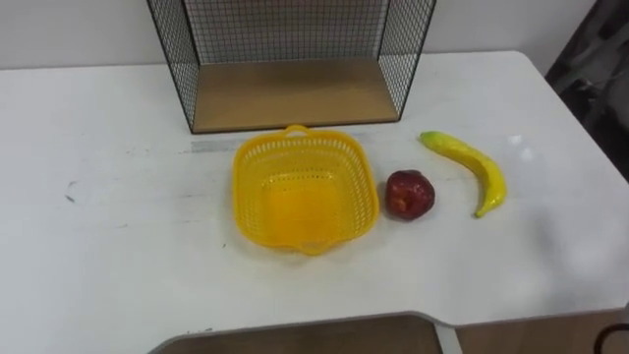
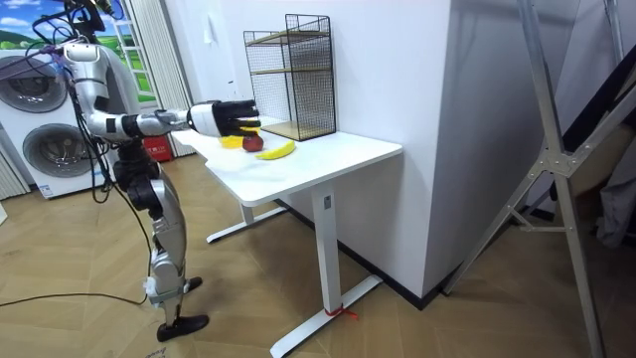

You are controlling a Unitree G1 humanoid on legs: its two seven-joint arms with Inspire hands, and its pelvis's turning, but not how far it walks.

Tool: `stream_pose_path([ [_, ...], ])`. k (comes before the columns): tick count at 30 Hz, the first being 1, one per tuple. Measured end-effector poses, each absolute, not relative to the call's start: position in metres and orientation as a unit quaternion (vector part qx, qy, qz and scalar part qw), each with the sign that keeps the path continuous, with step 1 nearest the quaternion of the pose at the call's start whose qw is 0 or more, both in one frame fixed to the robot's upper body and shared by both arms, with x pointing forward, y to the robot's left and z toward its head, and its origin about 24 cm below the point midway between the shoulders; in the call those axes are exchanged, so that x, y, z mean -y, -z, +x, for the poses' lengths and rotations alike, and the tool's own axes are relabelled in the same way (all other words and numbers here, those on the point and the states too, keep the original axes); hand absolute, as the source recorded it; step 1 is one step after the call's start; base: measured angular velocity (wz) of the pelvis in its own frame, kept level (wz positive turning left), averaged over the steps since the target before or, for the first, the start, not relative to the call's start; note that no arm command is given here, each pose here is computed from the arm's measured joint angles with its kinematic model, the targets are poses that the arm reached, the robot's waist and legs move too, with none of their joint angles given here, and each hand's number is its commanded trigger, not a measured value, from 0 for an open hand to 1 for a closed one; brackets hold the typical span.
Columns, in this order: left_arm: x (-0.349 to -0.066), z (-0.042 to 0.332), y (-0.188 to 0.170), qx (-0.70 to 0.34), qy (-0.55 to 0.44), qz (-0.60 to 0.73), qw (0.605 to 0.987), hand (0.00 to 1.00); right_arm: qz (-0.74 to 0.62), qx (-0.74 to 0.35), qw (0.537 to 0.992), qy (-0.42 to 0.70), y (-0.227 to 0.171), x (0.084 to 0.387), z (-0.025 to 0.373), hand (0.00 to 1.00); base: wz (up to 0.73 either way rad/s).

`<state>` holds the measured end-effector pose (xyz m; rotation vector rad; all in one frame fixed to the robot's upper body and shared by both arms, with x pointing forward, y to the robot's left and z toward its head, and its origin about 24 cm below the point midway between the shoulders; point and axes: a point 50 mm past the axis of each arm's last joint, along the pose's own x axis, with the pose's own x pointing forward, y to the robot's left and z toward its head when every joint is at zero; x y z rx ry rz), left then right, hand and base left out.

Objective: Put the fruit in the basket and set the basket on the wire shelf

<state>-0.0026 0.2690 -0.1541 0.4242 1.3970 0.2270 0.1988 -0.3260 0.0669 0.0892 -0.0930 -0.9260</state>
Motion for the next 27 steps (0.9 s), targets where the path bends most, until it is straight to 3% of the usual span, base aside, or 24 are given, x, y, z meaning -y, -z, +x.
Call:
stream_pose_path([
  [6,-0.266,-0.001,0.155,-0.636,-0.092,0.198,0.740,0.00,0.031,0.048,0.937,0.345,-0.070,0.311,0.211,0.00,0.00],
  [19,-0.262,0.000,0.156,-0.635,-0.077,0.204,0.741,0.00,-0.013,0.053,0.977,0.204,-0.077,0.285,0.234,0.00,0.02],
  [27,-0.259,0.002,0.157,-0.636,-0.062,0.209,0.740,0.00,-0.079,0.004,0.988,0.135,-0.059,0.274,0.242,0.00,0.07],
])
